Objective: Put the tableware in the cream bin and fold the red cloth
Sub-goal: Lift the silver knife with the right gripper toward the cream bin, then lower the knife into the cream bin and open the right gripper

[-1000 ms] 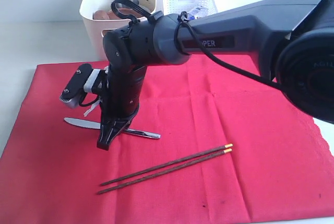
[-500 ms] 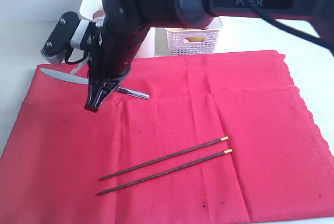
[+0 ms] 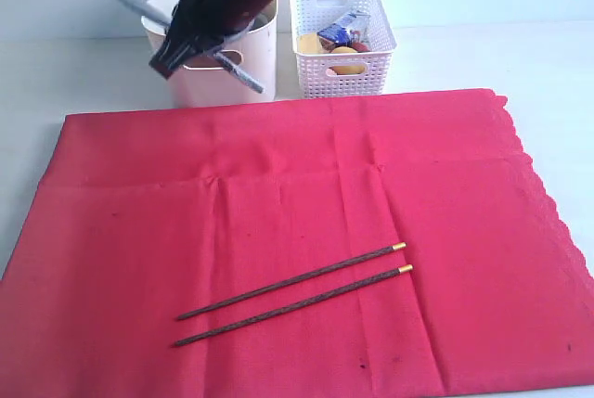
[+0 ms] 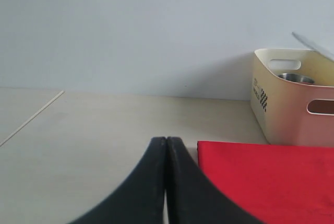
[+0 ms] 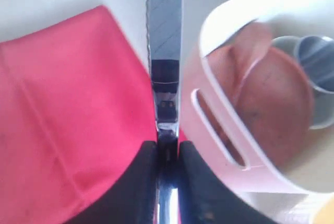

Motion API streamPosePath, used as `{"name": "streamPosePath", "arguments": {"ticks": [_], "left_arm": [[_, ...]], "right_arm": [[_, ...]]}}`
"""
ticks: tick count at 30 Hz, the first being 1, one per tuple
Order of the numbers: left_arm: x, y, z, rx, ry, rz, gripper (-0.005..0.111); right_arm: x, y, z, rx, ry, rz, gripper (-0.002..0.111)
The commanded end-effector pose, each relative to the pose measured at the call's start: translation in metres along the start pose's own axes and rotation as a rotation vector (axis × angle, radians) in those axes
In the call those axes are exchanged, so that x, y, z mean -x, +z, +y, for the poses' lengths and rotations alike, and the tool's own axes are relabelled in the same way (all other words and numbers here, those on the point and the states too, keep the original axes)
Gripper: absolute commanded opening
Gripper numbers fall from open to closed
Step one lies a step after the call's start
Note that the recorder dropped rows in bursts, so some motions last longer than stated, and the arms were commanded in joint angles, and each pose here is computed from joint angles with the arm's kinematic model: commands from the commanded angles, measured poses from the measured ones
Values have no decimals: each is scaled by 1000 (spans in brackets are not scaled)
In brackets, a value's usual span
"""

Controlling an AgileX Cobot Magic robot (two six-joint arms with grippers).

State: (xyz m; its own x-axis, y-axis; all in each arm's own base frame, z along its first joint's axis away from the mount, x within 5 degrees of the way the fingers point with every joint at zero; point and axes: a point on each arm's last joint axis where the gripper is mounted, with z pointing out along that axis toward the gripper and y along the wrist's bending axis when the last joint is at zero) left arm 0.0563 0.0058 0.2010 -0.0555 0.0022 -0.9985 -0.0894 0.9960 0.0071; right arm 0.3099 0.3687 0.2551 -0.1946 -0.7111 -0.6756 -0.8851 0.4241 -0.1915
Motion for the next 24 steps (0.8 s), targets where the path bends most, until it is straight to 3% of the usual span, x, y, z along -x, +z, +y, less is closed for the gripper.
{"name": "streamPosePath", "arguments": {"ticks": [1,6,20,24], "left_arm": [[0,0,0,2,10,-3,0],[0,0,0,2,10,-3,0],[0,0,0,2,10,-3,0],[0,0,0,2,10,-3,0]], "right_arm": [[14,-6,-31,-64,98,-105,0],[17,10,-44,-56,234,-191,0],[43,26,-62,-96,278,-339,0],[41,28,-79,-83,386,-382,0]]}}
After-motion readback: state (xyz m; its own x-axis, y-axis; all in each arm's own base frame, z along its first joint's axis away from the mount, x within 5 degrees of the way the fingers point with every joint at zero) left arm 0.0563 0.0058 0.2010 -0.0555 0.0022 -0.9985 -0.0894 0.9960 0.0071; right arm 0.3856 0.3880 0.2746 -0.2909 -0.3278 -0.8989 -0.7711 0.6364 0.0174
